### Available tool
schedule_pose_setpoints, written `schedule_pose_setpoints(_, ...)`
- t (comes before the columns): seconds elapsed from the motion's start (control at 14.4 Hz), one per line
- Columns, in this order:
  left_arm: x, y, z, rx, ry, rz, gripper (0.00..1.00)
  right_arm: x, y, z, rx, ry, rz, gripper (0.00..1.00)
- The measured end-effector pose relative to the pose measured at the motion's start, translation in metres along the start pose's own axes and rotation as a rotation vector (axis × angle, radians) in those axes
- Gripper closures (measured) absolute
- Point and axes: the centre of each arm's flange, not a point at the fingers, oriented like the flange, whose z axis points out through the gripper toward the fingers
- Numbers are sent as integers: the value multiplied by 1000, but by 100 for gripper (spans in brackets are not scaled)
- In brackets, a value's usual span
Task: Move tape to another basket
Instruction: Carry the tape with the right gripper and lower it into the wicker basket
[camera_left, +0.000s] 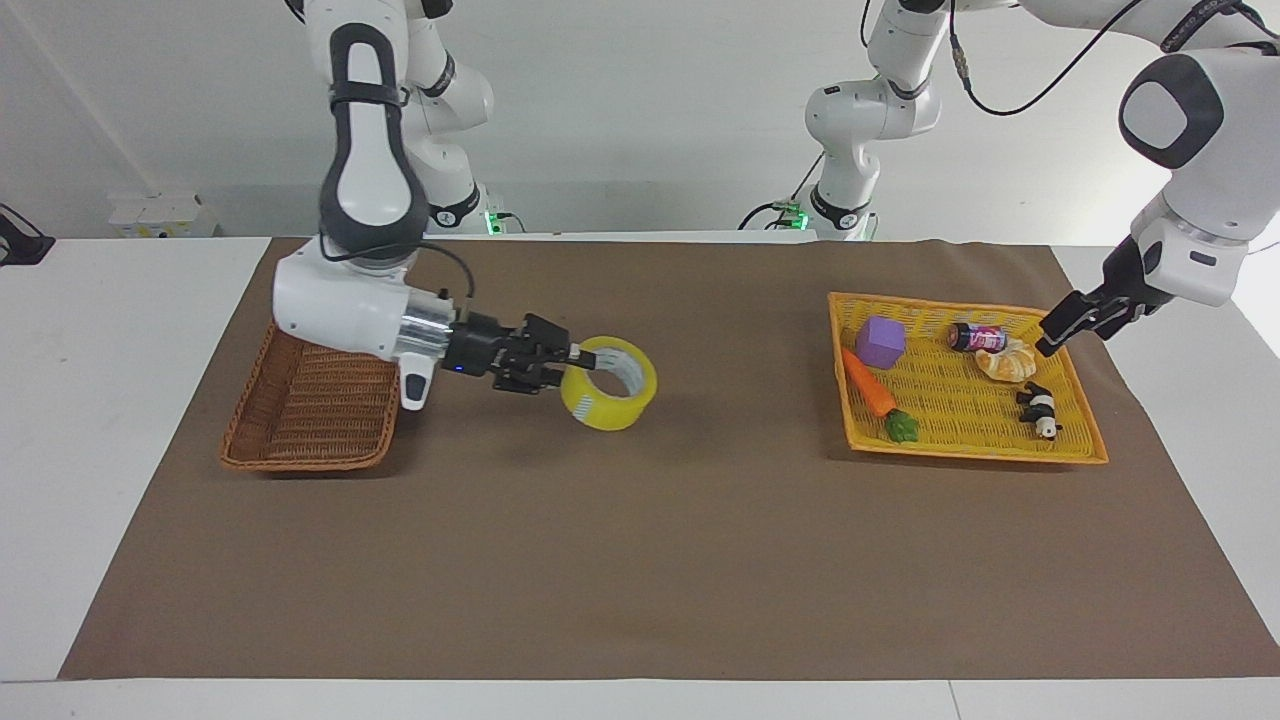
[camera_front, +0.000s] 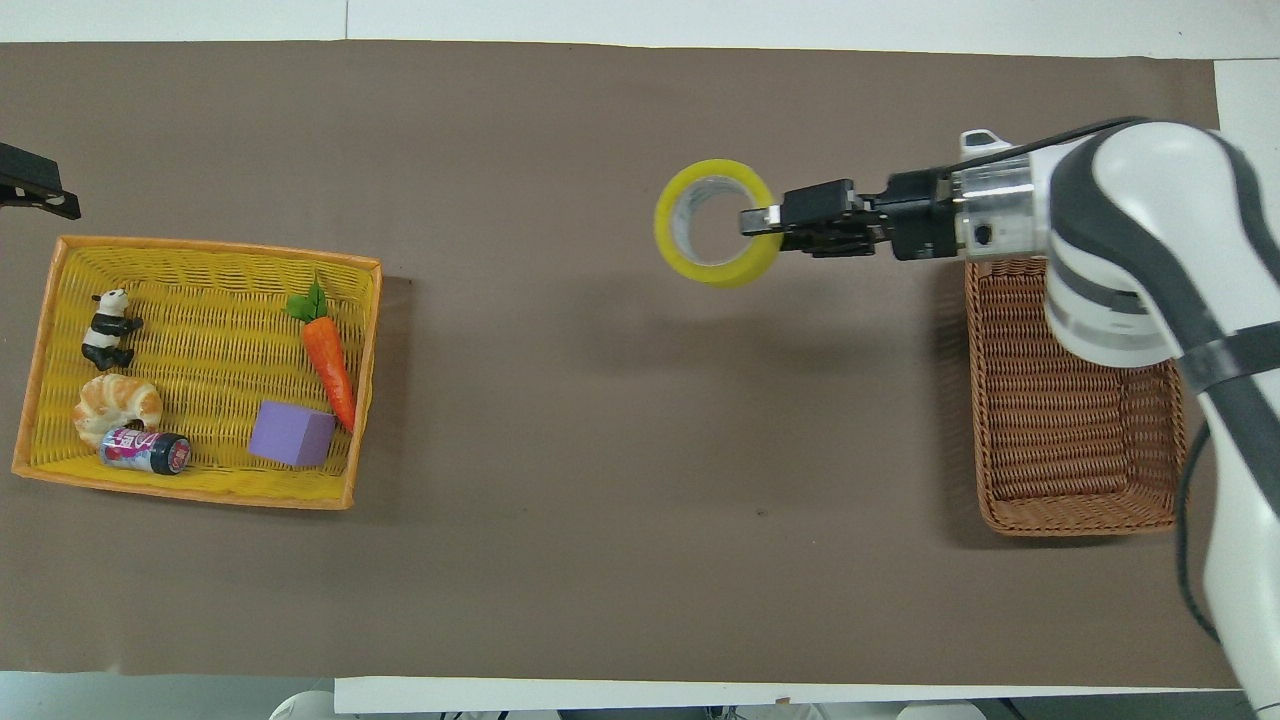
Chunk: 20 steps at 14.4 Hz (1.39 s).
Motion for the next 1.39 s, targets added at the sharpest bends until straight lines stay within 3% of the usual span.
schedule_pose_setpoints(0.42,-4,12,-4,5,6,31,0,-44,115,-187,-135,1,118,45)
schedule_pose_setpoints(0.62,-17,14,-35,37,29,51,0,-73,148,-233,-190,-14,114,45)
schedule_pose_setpoints(0.9,-37,23,-64,59,-23,74,0,-90,177,-228,-222,-50,73,45)
schedule_pose_setpoints(1.39,-39,27,-60,69,-58,95,0,-122,232,-202,-257,-90,5,45)
